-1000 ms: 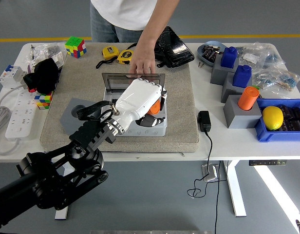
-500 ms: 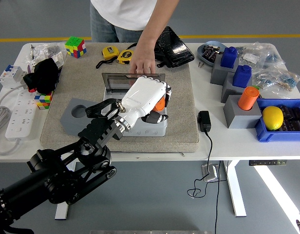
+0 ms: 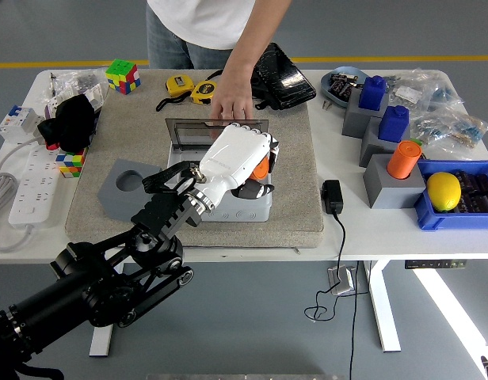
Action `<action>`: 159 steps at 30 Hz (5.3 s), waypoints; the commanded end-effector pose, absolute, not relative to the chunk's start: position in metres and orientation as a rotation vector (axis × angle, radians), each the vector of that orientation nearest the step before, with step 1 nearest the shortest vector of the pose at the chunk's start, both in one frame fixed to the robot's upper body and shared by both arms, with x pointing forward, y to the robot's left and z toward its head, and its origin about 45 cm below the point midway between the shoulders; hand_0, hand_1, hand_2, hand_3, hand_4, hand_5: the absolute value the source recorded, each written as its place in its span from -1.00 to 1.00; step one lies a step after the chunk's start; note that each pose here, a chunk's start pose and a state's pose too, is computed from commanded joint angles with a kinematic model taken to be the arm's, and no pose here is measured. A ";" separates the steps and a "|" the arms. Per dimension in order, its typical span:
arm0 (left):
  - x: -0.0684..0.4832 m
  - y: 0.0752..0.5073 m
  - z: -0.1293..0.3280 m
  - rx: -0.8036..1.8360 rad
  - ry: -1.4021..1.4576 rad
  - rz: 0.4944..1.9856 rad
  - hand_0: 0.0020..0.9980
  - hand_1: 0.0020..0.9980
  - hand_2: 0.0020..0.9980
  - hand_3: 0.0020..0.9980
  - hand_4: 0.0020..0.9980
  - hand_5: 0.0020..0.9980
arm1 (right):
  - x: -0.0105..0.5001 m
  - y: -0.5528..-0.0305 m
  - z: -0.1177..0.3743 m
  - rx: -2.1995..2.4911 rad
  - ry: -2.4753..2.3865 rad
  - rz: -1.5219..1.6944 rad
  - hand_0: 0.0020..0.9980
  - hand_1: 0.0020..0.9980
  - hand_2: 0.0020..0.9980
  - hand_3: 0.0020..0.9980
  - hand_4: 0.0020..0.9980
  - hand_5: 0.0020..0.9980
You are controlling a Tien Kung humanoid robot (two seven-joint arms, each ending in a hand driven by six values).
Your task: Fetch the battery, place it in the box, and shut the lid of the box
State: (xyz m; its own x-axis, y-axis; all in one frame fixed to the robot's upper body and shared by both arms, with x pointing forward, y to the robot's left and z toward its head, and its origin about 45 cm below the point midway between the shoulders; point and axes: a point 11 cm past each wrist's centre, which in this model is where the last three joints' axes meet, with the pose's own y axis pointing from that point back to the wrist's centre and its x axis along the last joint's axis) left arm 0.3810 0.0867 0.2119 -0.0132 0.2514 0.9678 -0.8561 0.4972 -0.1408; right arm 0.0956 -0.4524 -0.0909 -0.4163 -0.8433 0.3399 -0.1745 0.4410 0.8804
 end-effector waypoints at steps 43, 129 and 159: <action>0.379 0.093 0.200 0.627 -1.289 0.949 -0.92 -0.95 -0.85 -0.87 0.57 -0.89 | 0.094 -0.453 -0.091 0.860 -1.854 -1.010 0.65 0.55 0.52 0.59 1.00 1.00; 0.407 0.176 0.249 0.579 -0.889 1.187 0.88 0.81 0.76 0.85 1.00 1.00 | 0.094 -0.451 -0.092 0.853 -1.867 -1.023 0.65 0.55 0.52 0.59 1.00 1.00; 0.387 0.209 0.233 0.769 -0.812 1.126 -0.45 -0.54 -0.08 0.17 1.00 1.00 | 0.091 -0.453 -0.091 0.842 -1.866 -1.025 0.65 0.55 0.52 0.59 1.00 1.00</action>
State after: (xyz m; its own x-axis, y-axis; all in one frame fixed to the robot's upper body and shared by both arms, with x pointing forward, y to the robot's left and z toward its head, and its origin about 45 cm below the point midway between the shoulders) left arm 0.3867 0.2092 0.2330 0.2223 0.4576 0.8609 -0.9615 0.2494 0.1157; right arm 0.0911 -0.4535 -0.0914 -0.4344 -0.8338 0.3407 -0.1601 0.4437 0.8818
